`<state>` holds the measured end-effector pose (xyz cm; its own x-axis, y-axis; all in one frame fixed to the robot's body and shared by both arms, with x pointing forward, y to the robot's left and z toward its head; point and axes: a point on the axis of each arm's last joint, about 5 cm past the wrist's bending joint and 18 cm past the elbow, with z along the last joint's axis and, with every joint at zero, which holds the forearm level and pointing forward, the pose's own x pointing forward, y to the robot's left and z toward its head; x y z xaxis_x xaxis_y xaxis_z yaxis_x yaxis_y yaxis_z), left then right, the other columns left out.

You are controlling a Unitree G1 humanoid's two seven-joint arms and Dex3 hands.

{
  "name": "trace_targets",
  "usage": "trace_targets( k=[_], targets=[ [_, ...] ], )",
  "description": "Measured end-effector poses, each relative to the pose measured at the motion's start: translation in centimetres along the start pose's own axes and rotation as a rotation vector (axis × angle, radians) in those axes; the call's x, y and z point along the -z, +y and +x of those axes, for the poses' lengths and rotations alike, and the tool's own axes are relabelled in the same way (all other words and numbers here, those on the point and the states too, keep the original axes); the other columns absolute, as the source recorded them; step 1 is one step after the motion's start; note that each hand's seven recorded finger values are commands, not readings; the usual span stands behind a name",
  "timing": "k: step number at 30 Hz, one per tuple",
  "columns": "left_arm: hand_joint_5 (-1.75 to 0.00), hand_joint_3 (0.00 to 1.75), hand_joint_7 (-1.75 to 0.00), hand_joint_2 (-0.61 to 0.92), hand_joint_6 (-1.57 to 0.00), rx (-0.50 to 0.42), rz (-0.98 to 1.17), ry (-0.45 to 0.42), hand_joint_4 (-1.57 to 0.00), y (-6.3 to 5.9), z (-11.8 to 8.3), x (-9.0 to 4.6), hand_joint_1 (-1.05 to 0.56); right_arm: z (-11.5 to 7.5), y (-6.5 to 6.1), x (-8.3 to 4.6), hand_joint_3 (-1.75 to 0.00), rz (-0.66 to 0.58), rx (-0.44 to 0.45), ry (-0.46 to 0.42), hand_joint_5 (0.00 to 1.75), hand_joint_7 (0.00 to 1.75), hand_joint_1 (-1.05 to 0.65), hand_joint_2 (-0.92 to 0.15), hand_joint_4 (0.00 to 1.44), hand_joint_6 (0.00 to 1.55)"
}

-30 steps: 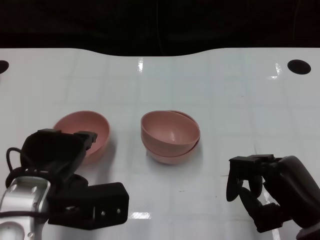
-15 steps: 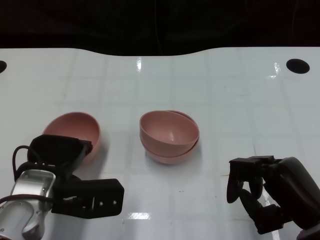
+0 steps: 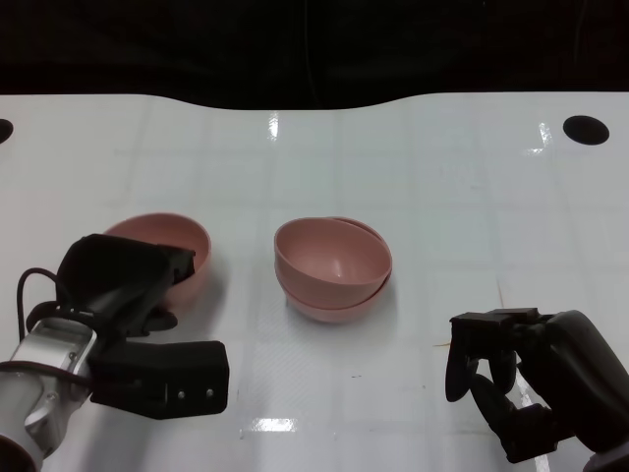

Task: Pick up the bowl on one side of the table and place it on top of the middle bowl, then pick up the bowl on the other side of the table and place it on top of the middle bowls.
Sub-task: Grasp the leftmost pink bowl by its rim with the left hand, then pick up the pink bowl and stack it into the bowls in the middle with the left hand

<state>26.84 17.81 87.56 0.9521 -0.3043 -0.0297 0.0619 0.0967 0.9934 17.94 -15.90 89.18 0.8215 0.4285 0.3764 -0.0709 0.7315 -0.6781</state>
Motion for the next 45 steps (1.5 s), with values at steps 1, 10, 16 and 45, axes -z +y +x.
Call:
trace_targets(
  k=[1,10,16,45],
  targets=[
    [-1.75,0.35,-1.67,0.82,-0.66,-0.010,0.005,-0.004,-0.91,0.3,0.1,0.0,-0.22,0.0,0.0,0.0,-1.66,0.000,0.000,0.000,1.75,1.54,-0.12,-0.12,0.97,0.85],
    [-1.75,0.38,-1.75,0.79,-0.63,0.028,0.026,-0.022,-0.86,4.1,0.7,-0.3,-0.22,0.0,0.0,0.0,-1.66,0.003,0.001,-0.002,1.75,1.54,-0.11,-0.12,0.97,0.85],
    [-1.75,0.42,-1.67,0.79,-0.66,0.007,0.036,-0.038,-0.83,6.2,0.7,-0.7,-0.23,0.0,0.1,0.0,-1.67,0.003,0.000,0.000,1.75,1.54,-0.12,-0.12,0.97,0.85],
    [-1.75,1.07,-1.75,0.47,-0.73,-0.157,-0.108,-0.410,-0.93,9.5,2.3,-5.4,-0.26,0.2,0.2,-0.4,-1.66,0.009,-0.012,-0.004,1.75,1.54,-0.12,-0.11,0.97,0.85]
  ],
)
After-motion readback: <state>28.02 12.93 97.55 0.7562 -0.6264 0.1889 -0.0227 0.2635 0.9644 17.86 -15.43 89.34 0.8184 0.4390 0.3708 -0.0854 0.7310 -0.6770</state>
